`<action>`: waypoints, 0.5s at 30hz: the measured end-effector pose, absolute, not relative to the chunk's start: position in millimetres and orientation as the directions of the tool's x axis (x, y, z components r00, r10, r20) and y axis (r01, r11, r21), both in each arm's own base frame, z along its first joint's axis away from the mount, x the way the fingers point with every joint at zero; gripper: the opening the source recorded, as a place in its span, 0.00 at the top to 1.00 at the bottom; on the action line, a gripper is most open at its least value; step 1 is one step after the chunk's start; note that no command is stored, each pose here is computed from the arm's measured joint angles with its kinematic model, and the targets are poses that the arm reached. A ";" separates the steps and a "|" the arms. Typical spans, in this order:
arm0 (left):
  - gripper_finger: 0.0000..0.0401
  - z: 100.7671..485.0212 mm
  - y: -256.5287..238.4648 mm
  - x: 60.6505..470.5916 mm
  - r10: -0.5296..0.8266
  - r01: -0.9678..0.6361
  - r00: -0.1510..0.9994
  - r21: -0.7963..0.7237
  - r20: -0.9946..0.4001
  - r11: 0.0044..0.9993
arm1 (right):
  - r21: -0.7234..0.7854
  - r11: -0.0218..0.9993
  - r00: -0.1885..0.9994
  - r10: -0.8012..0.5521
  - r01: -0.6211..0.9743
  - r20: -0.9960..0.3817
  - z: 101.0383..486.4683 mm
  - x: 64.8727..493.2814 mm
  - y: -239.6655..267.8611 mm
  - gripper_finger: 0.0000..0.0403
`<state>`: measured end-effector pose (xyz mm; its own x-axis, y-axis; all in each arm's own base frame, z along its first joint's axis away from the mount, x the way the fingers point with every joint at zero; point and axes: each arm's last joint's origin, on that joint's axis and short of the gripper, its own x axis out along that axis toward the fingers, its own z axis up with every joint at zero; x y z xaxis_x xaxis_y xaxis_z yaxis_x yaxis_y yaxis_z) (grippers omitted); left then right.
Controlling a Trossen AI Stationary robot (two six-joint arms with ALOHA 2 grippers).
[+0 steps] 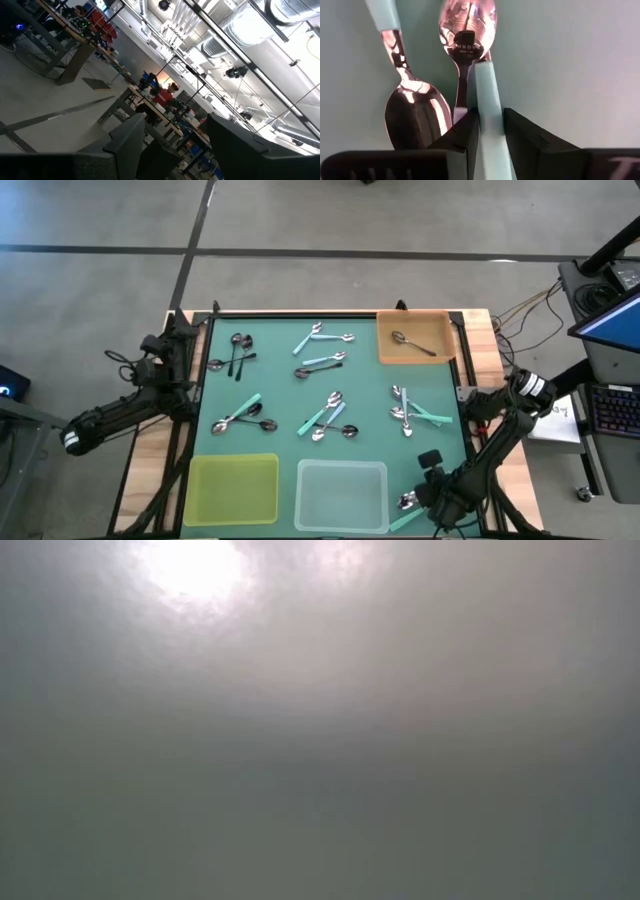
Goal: Sort silverware by color (type)
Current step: Put the green spoon into the yellow bin
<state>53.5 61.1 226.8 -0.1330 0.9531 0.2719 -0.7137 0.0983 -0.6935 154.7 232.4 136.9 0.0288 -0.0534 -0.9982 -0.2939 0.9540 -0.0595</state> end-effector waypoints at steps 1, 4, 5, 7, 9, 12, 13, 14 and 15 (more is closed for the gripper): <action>0.50 226.8 61.1 53.5 0.953 -0.714 -0.133 -0.693 0.272 0.099 | -0.061 0.959 0.030 -0.055 -0.277 -0.998 136.8 155.1 232.2 0.81; 0.50 226.9 61.1 53.5 0.953 -0.714 -0.132 -0.693 0.272 0.099 | -0.063 0.970 0.030 -0.057 -0.236 -0.998 136.4 156.5 231.0 0.83; 0.50 226.8 61.1 53.5 0.953 -0.714 -0.133 -0.694 0.272 0.098 | -0.064 0.972 0.030 -0.058 -0.228 -0.998 136.4 157.0 230.6 0.84; 0.50 226.9 61.1 53.5 0.953 -0.714 -0.132 -0.693 0.272 0.099 | -0.065 0.975 0.032 -0.059 -0.213 -0.998 136.1 157.6 230.1 0.84; 0.50 226.9 61.1 53.5 0.953 -0.714 -0.133 -0.693 0.272 0.098 | -0.062 0.977 0.039 -0.055 -0.204 -0.998 135.7 158.3 230.4 0.84; 0.50 226.8 61.1 53.5 0.953 -0.714 -0.133 -0.693 0.272 0.098 | -0.061 0.983 0.044 -0.054 -0.174 -0.998 135.5 159.0 230.4 0.84; 0.50 226.8 61.1 53.5 0.953 -0.714 -0.133 -0.693 0.272 0.098 | -0.062 0.984 0.045 -0.055 -0.167 -0.997 135.5 159.6 229.9 0.84; 0.50 226.8 61.1 53.5 0.953 -0.714 -0.133 -0.693 0.272 0.098 | -0.063 0.984 0.045 -0.056 -0.164 -0.997 135.3 160.0 229.7 0.84; 0.50 226.8 61.1 53.5 0.953 -0.714 -0.133 -0.694 0.272 0.098 | -0.063 0.985 0.047 -0.057 -0.159 -0.997 135.3 160.2 229.6 0.84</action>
